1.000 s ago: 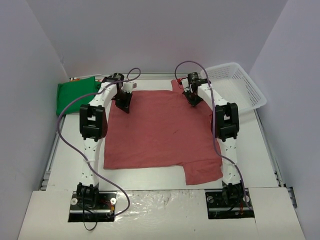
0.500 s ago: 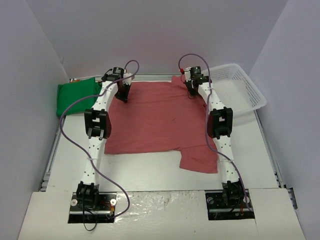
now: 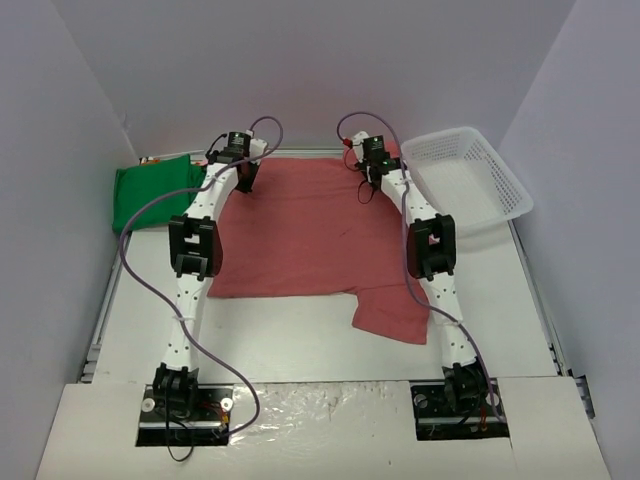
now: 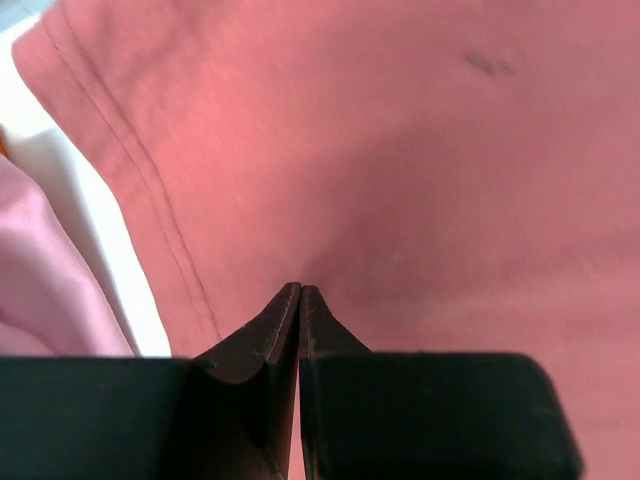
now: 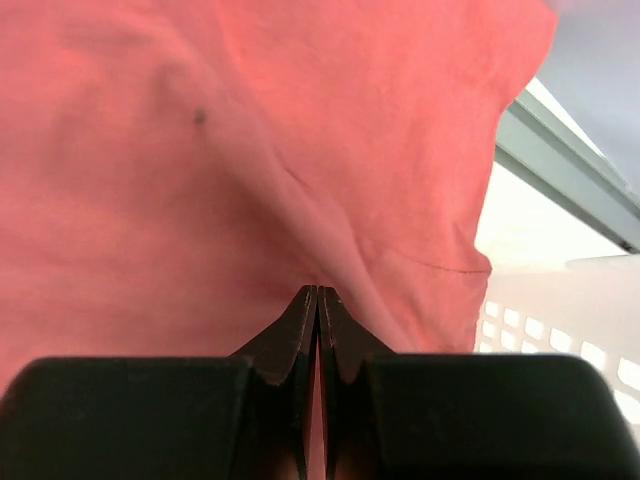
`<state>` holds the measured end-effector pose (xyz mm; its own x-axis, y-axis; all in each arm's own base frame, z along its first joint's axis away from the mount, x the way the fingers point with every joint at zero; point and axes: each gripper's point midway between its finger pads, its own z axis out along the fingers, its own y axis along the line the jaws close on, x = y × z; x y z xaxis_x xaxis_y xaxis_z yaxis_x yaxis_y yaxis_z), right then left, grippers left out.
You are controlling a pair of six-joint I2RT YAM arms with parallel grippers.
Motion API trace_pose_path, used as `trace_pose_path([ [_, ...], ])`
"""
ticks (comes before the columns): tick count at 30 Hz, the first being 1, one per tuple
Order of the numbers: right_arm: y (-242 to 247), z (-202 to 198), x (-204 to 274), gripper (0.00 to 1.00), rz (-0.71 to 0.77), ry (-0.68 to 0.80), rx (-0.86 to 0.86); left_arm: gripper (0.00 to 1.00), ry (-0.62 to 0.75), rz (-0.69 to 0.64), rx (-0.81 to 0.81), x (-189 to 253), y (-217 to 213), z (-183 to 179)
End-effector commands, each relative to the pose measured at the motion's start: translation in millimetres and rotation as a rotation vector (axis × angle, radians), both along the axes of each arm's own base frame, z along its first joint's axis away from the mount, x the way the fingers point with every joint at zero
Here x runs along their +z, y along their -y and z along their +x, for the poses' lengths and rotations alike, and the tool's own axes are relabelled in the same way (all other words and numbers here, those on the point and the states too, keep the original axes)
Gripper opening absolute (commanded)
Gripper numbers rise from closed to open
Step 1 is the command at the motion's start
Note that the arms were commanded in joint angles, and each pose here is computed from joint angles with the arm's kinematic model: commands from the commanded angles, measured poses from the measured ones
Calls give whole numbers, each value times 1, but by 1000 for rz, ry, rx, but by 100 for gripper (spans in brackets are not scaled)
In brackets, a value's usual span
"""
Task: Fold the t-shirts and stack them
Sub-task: Flatten out the tshirt
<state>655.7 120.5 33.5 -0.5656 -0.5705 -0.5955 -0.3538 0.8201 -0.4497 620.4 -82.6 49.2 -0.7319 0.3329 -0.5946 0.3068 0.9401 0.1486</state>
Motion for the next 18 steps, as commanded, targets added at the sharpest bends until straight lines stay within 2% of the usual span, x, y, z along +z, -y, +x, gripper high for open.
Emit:
trace_pose_path([
  [1,-9,2,128,0,-15,228,-21,2,253,-5,-48,138,24,-2],
  [2,-10,-1,144,0,-18,251,-25,2,247,11,-72,140,28,-10],
  [3,-11,-10,187,0,-5,311,-26,2,272,16,-83,155,31,-16],
  [4,-18,-20,193,0,-8,307,-16,7,369,8,-89,204,31,-24],
  [5,-22,-28,206,5,-5,319,-6,13,355,29,-121,200,35,-36],
  [6,-21,-44,247,7,14,372,-2,18,384,34,-136,215,36,-44],
  [7,-28,-56,261,8,39,386,5,18,475,26,-150,262,36,-62],
  [8,-30,-69,247,15,33,338,22,16,495,37,-192,272,38,-75],
  [9,-32,-91,283,20,68,381,53,16,510,39,-223,284,38,-101],
  [10,-33,-106,286,28,78,373,70,17,512,51,-244,285,37,-113],
  [11,-33,-122,255,38,77,297,84,26,512,79,-269,286,32,-126],
  [12,-31,-141,273,38,113,315,116,32,499,101,-272,279,24,-151],
  [13,-26,-149,264,35,106,296,111,36,487,121,-268,272,17,-162],
  [14,-17,-157,233,22,85,230,97,37,477,138,-266,266,11,-174],
  [16,-4,-162,212,6,58,184,77,38,436,175,-250,238,-5,-207],
  [17,9,-160,197,0,60,151,39,38,419,187,-248,229,-10,-218],
  [18,15,-154,177,0,59,111,19,37,434,185,-246,232,-14,-233],
])
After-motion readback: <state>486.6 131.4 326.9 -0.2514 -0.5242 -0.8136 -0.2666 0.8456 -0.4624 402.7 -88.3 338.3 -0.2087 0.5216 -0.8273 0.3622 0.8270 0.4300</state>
